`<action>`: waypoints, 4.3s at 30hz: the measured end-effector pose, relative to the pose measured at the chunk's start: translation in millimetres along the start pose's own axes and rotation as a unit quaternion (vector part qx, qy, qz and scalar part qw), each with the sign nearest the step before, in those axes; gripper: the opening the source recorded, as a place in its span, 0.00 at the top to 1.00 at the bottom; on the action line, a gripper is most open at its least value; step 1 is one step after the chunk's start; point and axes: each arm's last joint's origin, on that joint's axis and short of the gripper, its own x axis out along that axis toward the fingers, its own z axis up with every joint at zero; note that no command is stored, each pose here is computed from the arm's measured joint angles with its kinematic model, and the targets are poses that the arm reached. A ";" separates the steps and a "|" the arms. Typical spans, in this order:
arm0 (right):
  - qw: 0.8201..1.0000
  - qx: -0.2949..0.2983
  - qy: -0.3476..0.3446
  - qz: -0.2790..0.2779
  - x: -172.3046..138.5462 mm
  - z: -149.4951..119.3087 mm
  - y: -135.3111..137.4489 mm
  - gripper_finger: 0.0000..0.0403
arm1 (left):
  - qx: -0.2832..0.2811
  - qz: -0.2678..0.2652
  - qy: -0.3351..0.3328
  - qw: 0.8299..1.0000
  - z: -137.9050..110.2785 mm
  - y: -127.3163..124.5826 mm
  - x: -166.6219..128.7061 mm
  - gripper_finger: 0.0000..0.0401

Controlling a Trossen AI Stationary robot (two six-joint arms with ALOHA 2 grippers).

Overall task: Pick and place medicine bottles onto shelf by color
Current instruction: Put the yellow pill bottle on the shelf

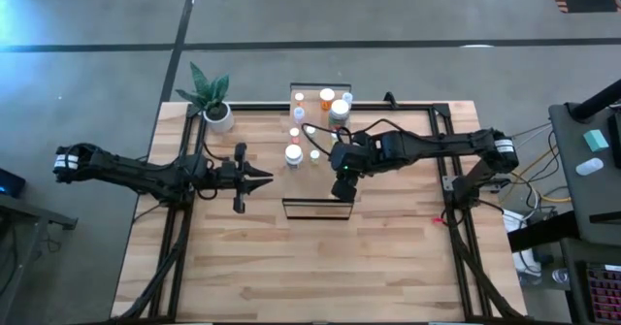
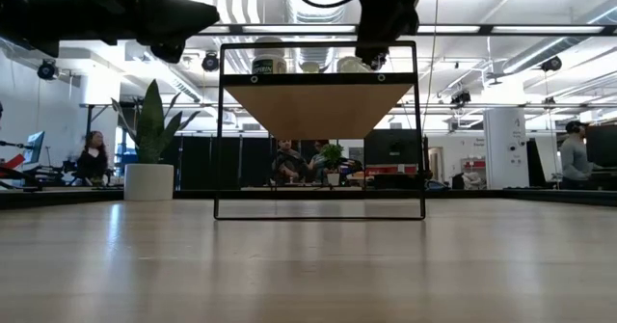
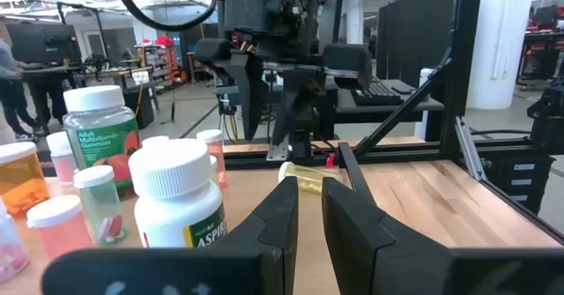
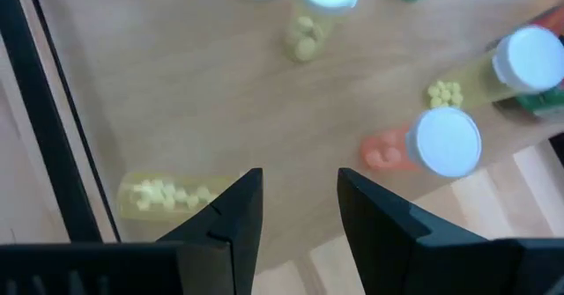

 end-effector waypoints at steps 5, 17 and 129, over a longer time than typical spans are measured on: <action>1.000 -0.020 0.003 0.015 -25.3 -2.6 -6.3 0.65 | 0.000 0.000 0.005 1.000 -1.1 -0.1 0.2 0.91; 0.982 -0.139 -0.030 0.127 -33.1 -23.9 -9.1 0.60 | -0.036 -0.001 0.052 0.998 -9.0 -0.8 3.4 0.91; 0.801 0.084 0.593 0.002 25.8 -205.8 38.9 0.70 | -0.022 0.004 0.062 0.998 -8.3 -0.4 3.0 0.91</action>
